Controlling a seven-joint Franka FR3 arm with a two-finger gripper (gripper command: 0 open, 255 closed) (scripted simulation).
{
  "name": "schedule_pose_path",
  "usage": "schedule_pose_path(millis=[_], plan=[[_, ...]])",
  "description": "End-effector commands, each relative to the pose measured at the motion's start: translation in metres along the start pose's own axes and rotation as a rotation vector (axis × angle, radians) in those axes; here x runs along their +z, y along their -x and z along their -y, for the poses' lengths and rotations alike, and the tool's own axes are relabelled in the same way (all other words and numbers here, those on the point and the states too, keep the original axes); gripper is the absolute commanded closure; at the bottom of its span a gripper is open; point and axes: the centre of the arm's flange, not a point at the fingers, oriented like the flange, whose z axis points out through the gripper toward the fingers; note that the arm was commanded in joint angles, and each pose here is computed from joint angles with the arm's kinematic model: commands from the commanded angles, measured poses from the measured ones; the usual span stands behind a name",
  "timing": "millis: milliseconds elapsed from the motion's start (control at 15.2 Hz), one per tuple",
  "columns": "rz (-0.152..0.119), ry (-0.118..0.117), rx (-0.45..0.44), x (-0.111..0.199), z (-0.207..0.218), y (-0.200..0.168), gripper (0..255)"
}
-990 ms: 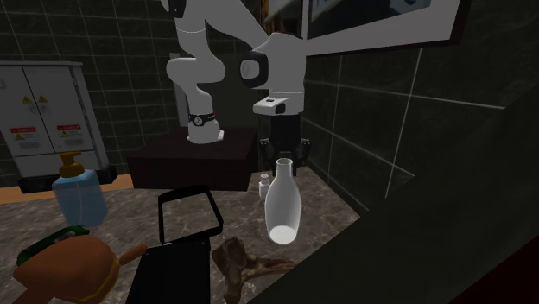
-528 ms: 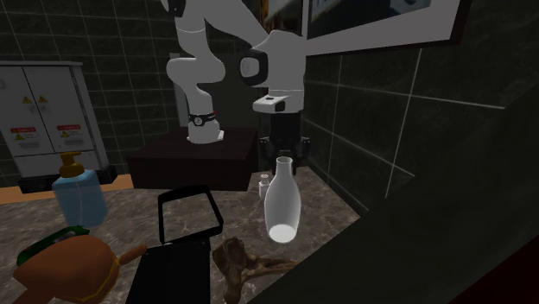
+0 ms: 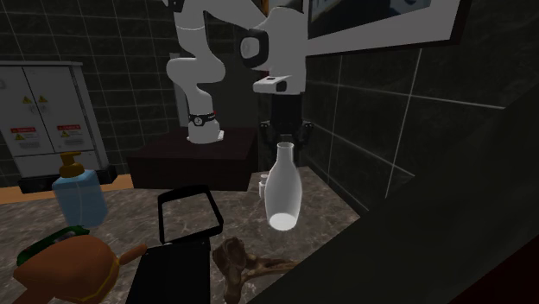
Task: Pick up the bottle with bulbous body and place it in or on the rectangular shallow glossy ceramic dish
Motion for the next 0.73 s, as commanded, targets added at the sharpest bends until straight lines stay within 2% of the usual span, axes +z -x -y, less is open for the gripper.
schedule_pose_path(millis=[0, 660], plan=[[0.000, 0.000, 0.000, -0.010, -0.001, -0.001, 255], [0.000, 0.000, 0.000, -0.063, -0.002, -0.003, 255]])
